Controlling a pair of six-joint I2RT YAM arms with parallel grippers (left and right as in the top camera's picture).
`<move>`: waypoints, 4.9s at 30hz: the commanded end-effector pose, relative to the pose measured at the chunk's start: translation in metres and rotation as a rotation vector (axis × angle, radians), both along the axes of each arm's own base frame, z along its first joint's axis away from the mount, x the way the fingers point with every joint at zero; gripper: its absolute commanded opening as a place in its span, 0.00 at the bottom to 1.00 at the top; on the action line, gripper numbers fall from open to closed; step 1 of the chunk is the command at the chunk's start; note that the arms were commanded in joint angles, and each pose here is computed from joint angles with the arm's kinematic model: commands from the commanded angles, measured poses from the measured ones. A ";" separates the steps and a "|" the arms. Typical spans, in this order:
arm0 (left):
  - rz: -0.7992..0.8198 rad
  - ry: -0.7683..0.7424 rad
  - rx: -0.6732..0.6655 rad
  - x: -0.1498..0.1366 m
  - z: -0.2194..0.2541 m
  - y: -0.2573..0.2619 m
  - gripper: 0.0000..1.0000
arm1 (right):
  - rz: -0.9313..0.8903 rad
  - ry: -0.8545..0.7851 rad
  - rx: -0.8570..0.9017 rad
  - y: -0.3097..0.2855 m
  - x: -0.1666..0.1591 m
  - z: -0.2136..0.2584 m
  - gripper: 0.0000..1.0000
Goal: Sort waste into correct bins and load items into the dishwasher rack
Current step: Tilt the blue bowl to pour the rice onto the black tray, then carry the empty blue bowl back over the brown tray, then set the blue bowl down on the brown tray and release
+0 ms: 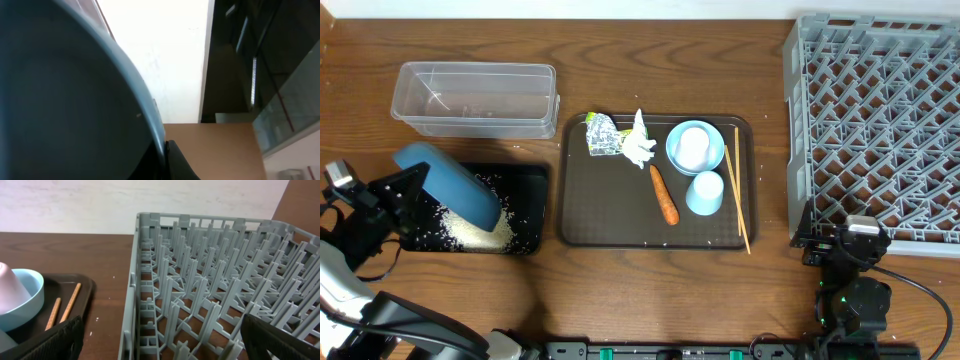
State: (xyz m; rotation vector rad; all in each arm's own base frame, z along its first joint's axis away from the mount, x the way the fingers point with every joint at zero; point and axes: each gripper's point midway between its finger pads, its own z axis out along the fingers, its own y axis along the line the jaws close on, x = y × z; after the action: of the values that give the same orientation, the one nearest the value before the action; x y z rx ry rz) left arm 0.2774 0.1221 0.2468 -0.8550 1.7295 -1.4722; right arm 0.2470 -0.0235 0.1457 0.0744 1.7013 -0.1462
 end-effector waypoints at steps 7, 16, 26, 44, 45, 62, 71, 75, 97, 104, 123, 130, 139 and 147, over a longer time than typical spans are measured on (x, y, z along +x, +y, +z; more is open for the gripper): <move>-0.020 -0.022 0.033 -0.009 0.001 -0.012 0.06 | -0.017 0.007 -0.013 -0.004 -0.001 -0.001 0.99; -0.035 0.031 0.013 -0.015 -0.005 -0.020 0.06 | -0.017 0.007 -0.013 -0.004 -0.001 -0.001 0.99; -0.061 -0.039 0.087 -0.016 0.001 -0.027 0.06 | -0.017 0.007 -0.013 -0.004 -0.001 -0.001 0.99; -0.284 -0.093 0.319 -0.043 0.027 -0.100 0.06 | -0.017 0.007 -0.013 -0.004 -0.001 -0.001 0.99; -0.304 -0.110 0.357 -0.045 0.031 -0.106 0.07 | -0.017 0.007 -0.013 -0.004 -0.001 -0.001 0.99; -0.249 0.203 0.677 -0.039 0.047 -0.141 0.06 | -0.017 0.007 -0.013 -0.004 -0.001 -0.001 0.99; -0.371 0.258 0.883 -0.029 0.028 -0.205 0.06 | -0.017 0.007 -0.013 -0.004 -0.001 -0.001 0.99; -0.343 0.265 1.005 -0.025 0.021 -0.226 0.06 | -0.017 0.007 -0.013 -0.004 -0.001 -0.001 0.99; -0.468 0.421 1.242 0.031 -0.102 -0.328 0.06 | -0.017 0.007 -0.013 -0.004 -0.001 -0.001 0.99; -0.470 0.424 1.246 0.045 -0.123 -0.339 0.06 | -0.017 0.007 -0.013 -0.004 -0.001 -0.001 0.99; -0.525 0.540 1.303 0.037 -0.169 -0.332 0.07 | -0.017 0.007 -0.013 -0.004 -0.001 -0.001 0.99; -0.569 0.567 1.286 0.028 -0.174 -0.334 0.16 | -0.017 0.007 -0.013 -0.004 -0.001 -0.001 0.99; -0.580 0.548 1.254 0.019 -0.149 -0.334 0.25 | -0.017 0.007 -0.013 -0.004 -0.001 -0.001 0.99; -0.428 0.448 1.222 0.025 -0.086 -0.302 0.61 | -0.017 0.007 -0.013 -0.004 -0.001 -0.001 0.99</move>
State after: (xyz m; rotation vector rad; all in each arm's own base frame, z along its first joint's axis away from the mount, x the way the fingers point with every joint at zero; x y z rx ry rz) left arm 0.2940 -0.2008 0.1329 -0.0491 2.8062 -0.1929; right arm 0.2470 -0.0235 0.1457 0.0744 1.7013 -0.1462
